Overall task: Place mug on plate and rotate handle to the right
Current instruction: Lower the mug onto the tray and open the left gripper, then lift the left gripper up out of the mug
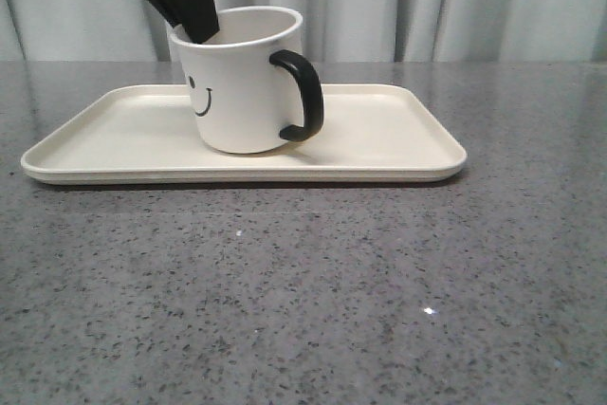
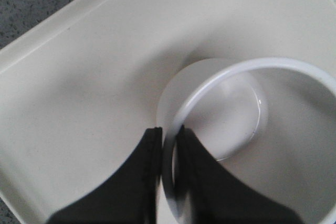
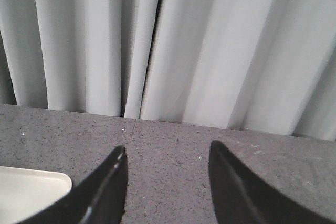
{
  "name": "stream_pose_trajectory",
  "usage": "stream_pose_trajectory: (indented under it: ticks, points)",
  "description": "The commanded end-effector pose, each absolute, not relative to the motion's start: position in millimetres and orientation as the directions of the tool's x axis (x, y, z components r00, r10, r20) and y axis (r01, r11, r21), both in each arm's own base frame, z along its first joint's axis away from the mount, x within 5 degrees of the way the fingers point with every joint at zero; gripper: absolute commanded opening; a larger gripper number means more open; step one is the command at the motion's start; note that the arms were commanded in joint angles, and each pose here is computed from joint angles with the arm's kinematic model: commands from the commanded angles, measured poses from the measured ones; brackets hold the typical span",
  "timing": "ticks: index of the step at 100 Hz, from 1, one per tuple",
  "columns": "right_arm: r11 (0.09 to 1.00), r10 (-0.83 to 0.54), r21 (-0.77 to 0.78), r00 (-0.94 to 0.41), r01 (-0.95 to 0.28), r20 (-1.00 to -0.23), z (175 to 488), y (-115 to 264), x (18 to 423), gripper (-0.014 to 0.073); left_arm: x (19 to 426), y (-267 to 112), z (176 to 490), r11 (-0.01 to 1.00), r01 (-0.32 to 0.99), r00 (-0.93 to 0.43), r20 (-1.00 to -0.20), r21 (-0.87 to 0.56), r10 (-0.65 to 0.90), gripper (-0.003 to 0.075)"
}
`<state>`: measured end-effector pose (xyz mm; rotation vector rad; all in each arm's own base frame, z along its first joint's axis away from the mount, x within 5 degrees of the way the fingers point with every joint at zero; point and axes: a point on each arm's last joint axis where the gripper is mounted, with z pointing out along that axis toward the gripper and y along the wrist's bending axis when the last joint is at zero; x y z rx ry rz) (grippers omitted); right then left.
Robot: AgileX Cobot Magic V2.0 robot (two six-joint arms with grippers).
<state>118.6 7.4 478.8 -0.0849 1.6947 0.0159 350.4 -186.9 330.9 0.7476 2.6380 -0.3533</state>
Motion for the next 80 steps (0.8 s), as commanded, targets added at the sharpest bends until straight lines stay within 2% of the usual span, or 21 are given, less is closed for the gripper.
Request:
stream_pose_trajectory:
  ticks: [1, 39, 51, 70, 80]
  points:
    - [0.997, -0.057, -0.055, -0.035, -0.059, -0.998, 491.7, 6.9, 117.2, 0.0374, 342.1, -189.2, 360.1, 0.814, 0.563, -0.746, -0.514, -0.147, 0.423, -0.002]
    - [0.997, -0.057, -0.055, -0.034, -0.059, -0.998, 491.8, 6.9, 117.2, 0.0374, 341.1, -188.8, 359.5, 0.813, 0.563, -0.751, -0.503, -0.148, 0.428, -0.0012]
    - [0.997, -0.057, -0.055, -0.034, -0.059, -0.998, 491.8, 6.9, 117.2, 0.0374, 340.0, -188.4, 358.9, 0.812, 0.564, -0.755, -0.491, -0.15, 0.434, 0.0058]
    - [0.997, -0.057, -0.055, -0.034, -0.059, -0.998, 491.8, 6.9, 117.2, 0.0374, 339.3, -188.3, 358.5, 0.811, 0.564, -0.758, -0.484, -0.153, 0.437, 0.024]
    - [0.997, -0.057, -0.055, -0.034, -0.059, -0.998, 491.7, 6.9, 117.2, 0.0374, 339.4, -188.3, 361.0, 0.811, 0.566, -0.755, -0.489, -0.152, 0.436, 0.0281]
